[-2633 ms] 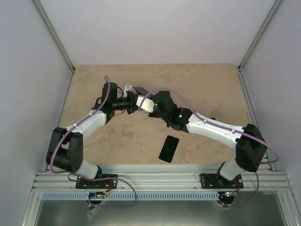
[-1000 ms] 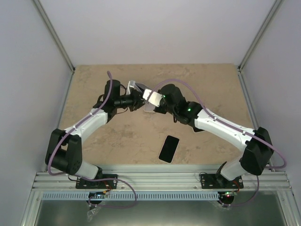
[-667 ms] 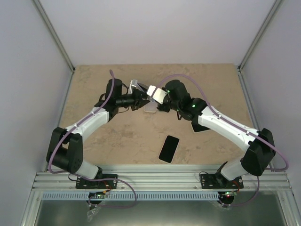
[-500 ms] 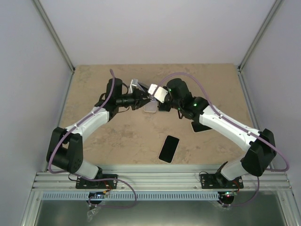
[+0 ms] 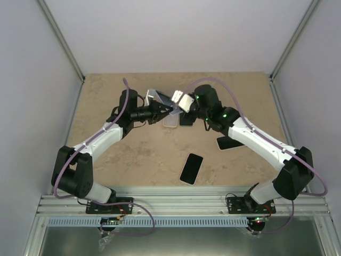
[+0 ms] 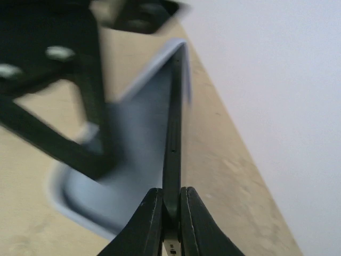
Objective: Take the phone out of the phone case
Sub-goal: Remove the phone case from the phone.
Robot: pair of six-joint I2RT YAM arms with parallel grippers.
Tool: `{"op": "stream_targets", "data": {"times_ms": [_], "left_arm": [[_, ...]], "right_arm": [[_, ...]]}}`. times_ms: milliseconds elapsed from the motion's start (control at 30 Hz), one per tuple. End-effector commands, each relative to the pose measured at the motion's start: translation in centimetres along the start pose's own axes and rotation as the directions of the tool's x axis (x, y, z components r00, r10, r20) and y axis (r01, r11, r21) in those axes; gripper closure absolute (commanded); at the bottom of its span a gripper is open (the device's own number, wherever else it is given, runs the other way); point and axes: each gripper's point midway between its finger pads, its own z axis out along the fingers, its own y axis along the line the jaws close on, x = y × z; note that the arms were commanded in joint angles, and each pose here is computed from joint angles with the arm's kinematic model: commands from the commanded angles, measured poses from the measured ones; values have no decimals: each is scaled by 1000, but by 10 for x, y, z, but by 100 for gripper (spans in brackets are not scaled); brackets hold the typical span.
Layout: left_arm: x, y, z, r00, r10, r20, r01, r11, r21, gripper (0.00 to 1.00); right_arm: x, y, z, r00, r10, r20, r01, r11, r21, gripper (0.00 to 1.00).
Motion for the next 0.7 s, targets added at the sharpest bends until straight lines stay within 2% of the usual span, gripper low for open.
{"op": "stream_targets", "data": {"times_ms": [0, 400, 567, 667], "left_arm": [[18, 23, -11, 999, 21, -46, -23, 998, -52, 100], [14, 27, -12, 998, 56, -27, -58, 995, -83, 100], [9, 26, -17, 985, 170, -12, -170, 977, -126, 100], [5, 25, -20, 962, 273, -22, -273, 947, -168, 100]], "right_arm": [[-9, -139, -70, 995, 87, 41, -96, 884, 458, 100], [-5, -164, -93, 991, 114, 67, -133, 856, 499, 99], [2, -159, -94, 989, 132, 62, -145, 862, 486, 99], [7, -156, -94, 989, 135, 54, -145, 865, 480, 100]]}}
